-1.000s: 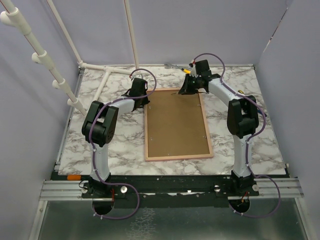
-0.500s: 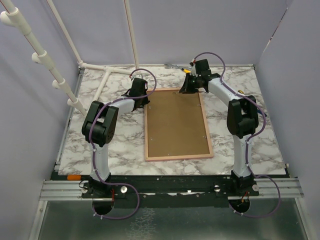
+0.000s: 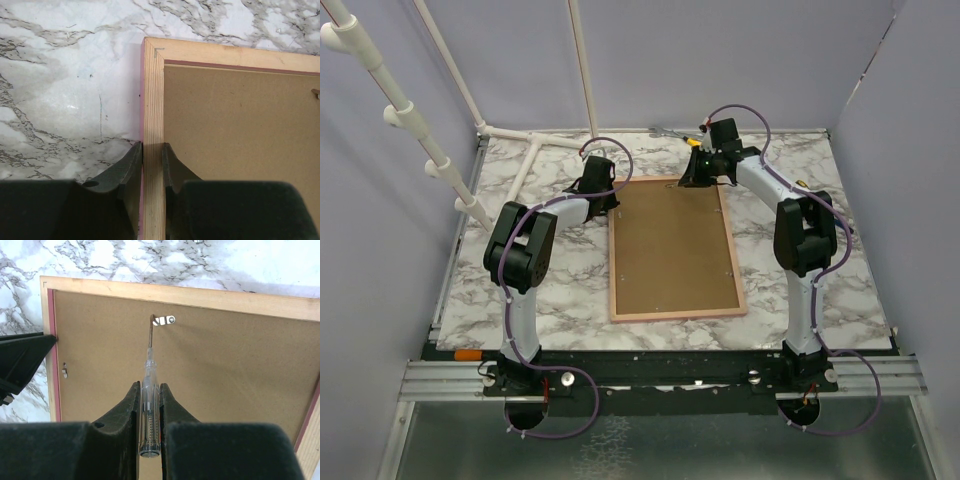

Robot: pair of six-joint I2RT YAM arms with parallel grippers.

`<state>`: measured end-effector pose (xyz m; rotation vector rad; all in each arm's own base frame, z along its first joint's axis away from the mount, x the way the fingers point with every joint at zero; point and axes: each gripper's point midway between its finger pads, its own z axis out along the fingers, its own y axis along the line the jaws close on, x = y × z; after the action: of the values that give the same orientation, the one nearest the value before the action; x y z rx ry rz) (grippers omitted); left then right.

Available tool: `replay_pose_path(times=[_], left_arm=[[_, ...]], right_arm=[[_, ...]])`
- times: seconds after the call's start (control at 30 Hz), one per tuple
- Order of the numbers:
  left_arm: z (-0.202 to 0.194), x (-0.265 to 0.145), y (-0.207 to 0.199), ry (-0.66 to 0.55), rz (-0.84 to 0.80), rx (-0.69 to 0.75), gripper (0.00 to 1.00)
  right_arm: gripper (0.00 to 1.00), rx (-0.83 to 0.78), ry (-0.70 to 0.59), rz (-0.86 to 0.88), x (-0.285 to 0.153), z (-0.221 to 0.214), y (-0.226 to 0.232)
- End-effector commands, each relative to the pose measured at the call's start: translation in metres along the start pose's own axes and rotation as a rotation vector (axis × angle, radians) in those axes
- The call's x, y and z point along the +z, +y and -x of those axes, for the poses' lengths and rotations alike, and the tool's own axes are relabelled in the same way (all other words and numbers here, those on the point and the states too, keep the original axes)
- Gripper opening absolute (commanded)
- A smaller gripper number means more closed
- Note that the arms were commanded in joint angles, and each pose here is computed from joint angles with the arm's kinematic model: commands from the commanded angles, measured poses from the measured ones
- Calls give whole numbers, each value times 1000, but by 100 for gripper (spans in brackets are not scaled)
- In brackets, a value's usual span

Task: Take the photo out of the frame
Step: Release the photo frame item from the photo frame.

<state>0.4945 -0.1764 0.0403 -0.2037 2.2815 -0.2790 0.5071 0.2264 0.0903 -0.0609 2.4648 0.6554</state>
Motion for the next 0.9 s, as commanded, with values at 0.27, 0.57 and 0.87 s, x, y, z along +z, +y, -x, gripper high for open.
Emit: replay_pose_path(times=[0.27,0.57,0.87], left_arm=[[7,3,5,-19,41,8,15],[8,3,6,-24,44,6,15],[9,3,6,-25,47,7,15]], right_arm=[[1,-1,69,-86,-6,-22,-16],[1,-1,85,-95,-12,-31,-18],[0,-4,90,-111,-16,-34,-21]])
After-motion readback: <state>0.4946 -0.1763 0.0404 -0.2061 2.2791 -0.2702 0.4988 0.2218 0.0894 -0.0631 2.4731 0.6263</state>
